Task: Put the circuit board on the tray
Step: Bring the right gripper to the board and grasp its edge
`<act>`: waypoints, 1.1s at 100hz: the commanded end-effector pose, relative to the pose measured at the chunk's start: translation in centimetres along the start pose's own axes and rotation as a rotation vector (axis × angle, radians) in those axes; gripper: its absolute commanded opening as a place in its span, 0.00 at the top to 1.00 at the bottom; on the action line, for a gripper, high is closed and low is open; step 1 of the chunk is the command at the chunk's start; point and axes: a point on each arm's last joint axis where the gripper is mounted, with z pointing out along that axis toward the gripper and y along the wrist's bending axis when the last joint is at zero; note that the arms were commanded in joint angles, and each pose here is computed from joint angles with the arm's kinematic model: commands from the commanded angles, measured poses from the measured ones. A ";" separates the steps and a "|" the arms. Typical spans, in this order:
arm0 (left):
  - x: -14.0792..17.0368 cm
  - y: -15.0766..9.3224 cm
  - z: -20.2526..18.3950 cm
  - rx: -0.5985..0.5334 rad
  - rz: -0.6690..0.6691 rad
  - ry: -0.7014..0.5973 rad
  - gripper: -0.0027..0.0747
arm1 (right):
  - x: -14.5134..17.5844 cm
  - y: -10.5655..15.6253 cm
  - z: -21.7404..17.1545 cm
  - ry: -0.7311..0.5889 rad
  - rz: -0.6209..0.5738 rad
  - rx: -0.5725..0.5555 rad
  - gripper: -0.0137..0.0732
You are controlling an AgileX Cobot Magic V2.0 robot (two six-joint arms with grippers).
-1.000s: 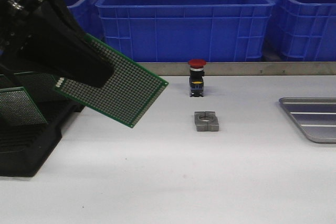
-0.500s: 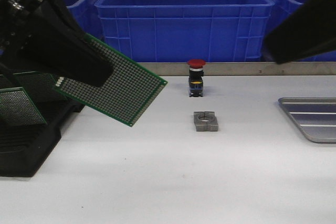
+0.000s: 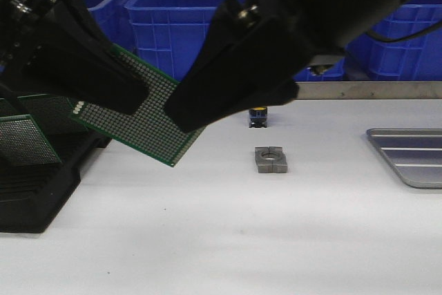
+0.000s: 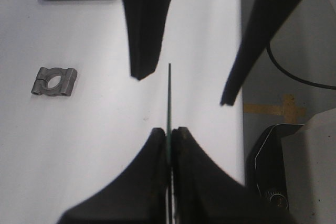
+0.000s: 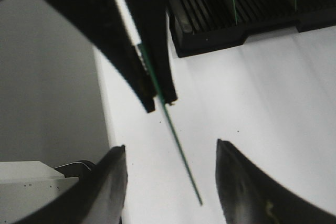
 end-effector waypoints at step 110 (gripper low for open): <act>0.3 3.7 -5.9 -0.378 -0.033 -0.012 0.36 | 3.6 -11.3 -5.1 -0.026 0.580 0.219 0.92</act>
